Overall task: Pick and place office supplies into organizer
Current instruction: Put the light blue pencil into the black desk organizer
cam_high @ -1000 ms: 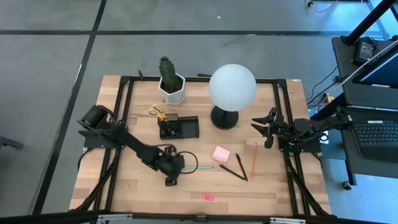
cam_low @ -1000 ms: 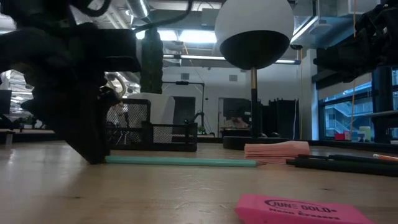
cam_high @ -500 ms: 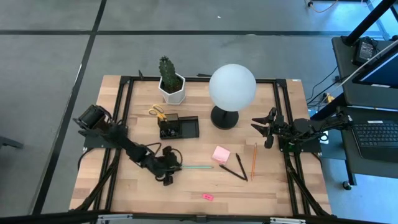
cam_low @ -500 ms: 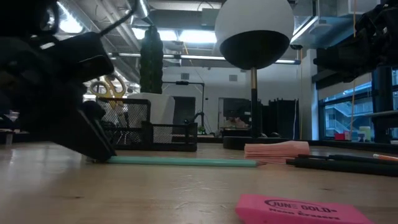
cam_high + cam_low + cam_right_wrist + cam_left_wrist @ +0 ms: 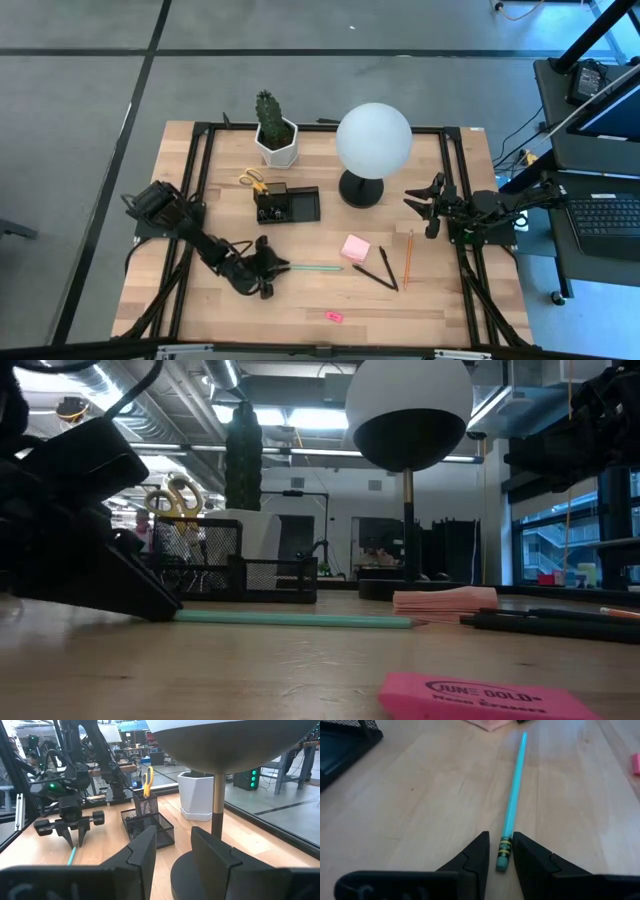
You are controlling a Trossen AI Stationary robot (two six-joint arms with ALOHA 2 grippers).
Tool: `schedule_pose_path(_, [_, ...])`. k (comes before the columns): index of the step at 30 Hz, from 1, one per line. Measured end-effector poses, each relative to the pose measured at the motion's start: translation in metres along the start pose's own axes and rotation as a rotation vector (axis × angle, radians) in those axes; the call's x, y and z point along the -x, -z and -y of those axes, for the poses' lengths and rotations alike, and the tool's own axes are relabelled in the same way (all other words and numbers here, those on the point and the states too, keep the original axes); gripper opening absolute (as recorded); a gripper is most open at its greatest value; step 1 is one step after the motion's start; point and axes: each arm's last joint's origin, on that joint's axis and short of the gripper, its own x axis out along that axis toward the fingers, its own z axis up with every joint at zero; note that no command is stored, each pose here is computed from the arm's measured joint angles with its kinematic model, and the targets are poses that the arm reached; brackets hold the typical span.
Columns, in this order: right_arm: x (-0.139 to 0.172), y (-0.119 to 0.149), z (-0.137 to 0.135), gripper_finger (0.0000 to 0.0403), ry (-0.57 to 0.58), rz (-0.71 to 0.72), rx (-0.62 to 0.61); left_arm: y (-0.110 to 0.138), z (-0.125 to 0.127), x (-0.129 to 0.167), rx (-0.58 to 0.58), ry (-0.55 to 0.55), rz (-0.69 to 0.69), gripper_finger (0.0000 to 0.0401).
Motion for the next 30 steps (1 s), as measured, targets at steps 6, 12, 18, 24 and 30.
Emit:
schedule_pose_path(6, [0.000, 0.000, 0.000, 0.0127, 0.000, 0.000, -0.003, 0.012, 0.003, -0.006, 0.015, -0.025, 0.067, 0.0081])
schedule_pose_path(12, [0.000, 0.000, 0.000, 0.0127, 0.000, 0.000, -0.021, 0.022, 0.007, -0.004, -0.009, -0.044, 0.108, 0.0072])
schedule_pose_path(18, [0.000, 0.000, 0.000, 0.0127, 0.000, 0.000, -0.021, 0.030, 0.008, -0.004, -0.069, -0.067, 0.126, 0.0053])
schedule_pose_path(24, [0.000, 0.000, 0.000, 0.0127, 0.000, 0.000, -0.020, 0.030, 0.008, -0.004, -0.070, -0.075, 0.136, 0.0035])
schedule_pose_path(30, [0.000, 0.000, 0.000, 0.0126, 0.000, 0.000, -0.018, 0.029, 0.009, -0.004, -0.076, -0.063, 0.159, 0.0017])
